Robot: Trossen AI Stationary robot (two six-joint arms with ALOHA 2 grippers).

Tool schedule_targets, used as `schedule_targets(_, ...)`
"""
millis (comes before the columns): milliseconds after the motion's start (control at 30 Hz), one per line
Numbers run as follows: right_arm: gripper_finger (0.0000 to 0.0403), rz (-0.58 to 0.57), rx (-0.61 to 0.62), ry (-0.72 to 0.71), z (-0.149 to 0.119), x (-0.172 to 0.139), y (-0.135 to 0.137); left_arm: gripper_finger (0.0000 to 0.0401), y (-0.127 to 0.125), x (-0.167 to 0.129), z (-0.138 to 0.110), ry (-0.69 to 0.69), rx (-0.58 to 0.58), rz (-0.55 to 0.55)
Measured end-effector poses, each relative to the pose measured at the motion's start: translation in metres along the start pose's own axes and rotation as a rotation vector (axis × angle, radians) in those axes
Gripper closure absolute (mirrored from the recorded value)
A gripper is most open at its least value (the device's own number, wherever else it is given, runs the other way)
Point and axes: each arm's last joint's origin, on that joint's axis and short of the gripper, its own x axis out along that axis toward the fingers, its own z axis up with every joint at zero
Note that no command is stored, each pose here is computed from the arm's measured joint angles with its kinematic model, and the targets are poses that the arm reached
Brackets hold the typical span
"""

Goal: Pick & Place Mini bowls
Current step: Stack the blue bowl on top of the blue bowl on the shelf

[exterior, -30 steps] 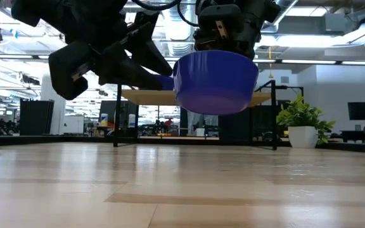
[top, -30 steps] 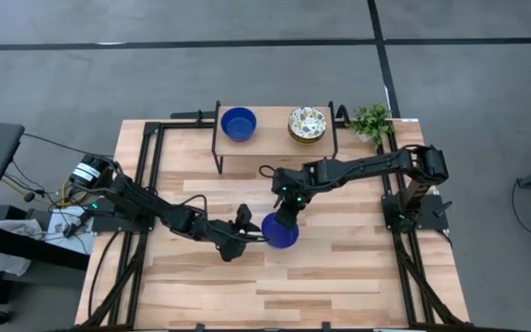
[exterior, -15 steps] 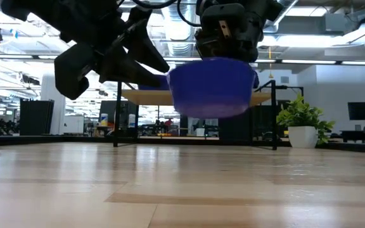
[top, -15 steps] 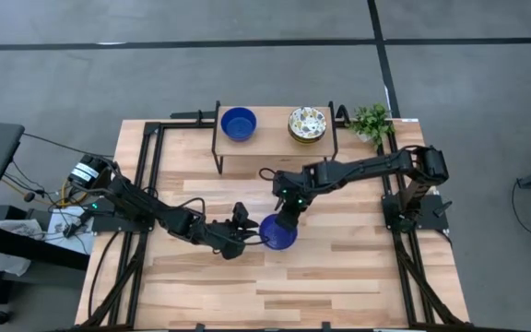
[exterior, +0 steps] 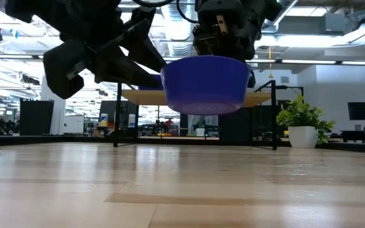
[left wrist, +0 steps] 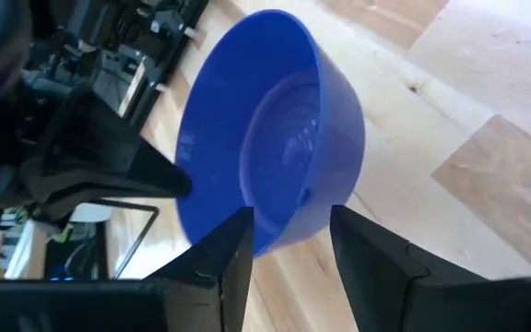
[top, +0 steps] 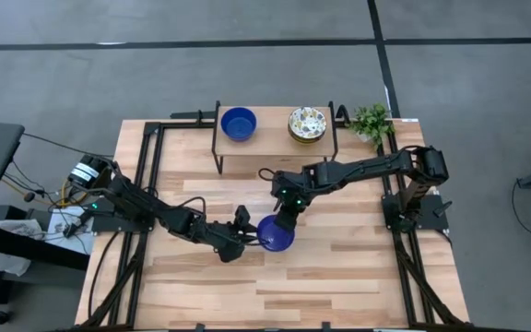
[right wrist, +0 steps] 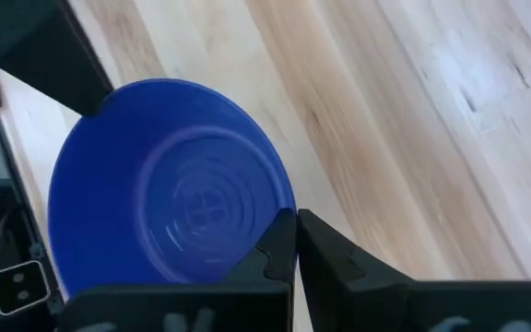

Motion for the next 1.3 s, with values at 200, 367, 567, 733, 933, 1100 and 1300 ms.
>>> schedule_targets(200,0.0403,0.024,-0.005,-0.002,0.0014,-0.0003,0.0003,0.0256,0.0069,0.004,-0.005,-0.016,-0.02,-0.002)
schedule_targets(367,0.0403,0.029,-0.011,-0.004,0.0017,-0.0003,0.0005,0.0256,0.0091,0.0062,-0.0073,-0.069,-0.029,-0.056)
schedule_targets(567,0.0403,0.038,-0.023,-0.019,0.0031,-0.0003,0.0014,0.0256,0.0088,0.0064,-0.0068,-0.097,-0.042,-0.084)
schedule_targets(733,0.0403,0.067,-0.028,-0.021,0.0041,-0.0004,0.0027,0.0256,0.0081,0.0062,-0.0062,-0.12,-0.068,-0.11)
schedule_targets(933,0.0403,0.067,-0.04,-0.023,0.0042,-0.0004,0.0028,0.028,0.0073,0.0062,-0.0067,-0.117,-0.064,-0.12)
schedule_targets(1100,0.0403,0.068,-0.049,-0.025,0.0045,-0.0005,0.0028,0.0342,0.0066,0.0062,-0.007,-0.115,-0.061,-0.128)
schedule_targets(1300,0.0403,0.076,-0.062,-0.051,0.007,-0.001,0.0036,0.039,0.0052,0.0064,-0.0073,-0.118,-0.056,-0.145)
